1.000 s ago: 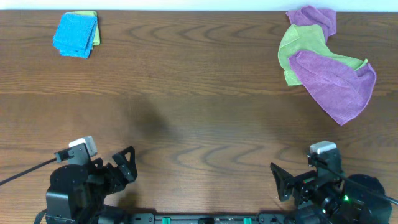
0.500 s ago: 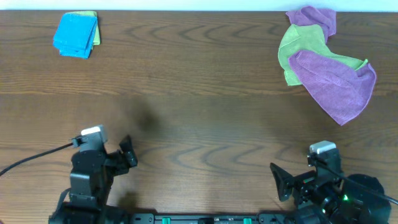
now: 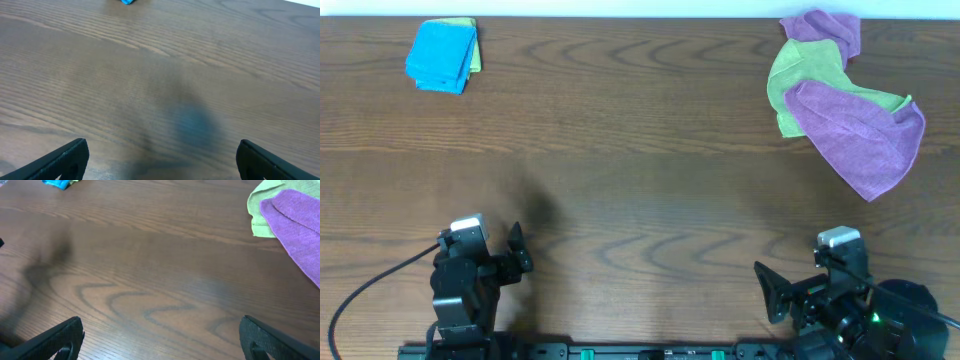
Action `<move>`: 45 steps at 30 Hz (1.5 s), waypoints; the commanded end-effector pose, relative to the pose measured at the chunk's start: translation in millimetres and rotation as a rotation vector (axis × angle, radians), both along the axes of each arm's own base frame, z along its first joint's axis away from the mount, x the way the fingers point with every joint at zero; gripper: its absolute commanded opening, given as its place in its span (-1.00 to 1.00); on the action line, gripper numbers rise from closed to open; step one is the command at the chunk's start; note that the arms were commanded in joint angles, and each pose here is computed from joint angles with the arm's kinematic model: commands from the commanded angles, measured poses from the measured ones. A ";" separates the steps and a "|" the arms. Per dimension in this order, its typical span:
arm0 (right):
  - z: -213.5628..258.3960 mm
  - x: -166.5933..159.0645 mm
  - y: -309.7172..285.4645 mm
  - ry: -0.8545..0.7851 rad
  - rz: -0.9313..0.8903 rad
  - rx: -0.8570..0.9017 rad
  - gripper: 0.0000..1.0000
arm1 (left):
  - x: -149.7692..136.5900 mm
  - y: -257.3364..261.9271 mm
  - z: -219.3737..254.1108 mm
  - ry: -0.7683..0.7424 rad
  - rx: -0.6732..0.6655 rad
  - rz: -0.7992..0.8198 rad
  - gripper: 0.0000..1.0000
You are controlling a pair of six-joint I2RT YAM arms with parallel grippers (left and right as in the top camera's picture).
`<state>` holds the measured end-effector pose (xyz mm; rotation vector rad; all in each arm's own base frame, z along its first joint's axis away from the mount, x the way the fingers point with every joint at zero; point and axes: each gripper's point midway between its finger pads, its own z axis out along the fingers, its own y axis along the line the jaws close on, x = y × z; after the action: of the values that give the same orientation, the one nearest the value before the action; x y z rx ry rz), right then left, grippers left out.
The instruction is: Fold the cloth
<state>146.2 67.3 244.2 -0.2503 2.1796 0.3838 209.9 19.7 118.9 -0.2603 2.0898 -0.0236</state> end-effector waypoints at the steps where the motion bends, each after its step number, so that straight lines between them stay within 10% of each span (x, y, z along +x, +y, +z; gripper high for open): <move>1: -1.1 -0.6 0.7 0.008 -0.004 0.012 0.99 | -0.8 -1.2 -6.3 -0.017 0.014 -0.016 0.91; 38: -1.1 -0.6 0.7 0.008 -0.004 0.012 0.99 | 0.0 -2.9 -21.2 -0.069 0.038 -0.033 0.91; 45: -14.8 -1.1 -38.9 0.003 -0.118 -0.210 0.98 | 0.0 -2.9 -21.2 -0.069 0.038 -0.033 0.91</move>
<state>142.9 45.9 229.3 -0.2633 2.2384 0.2127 209.7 17.4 101.9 -0.2171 2.0196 -0.0201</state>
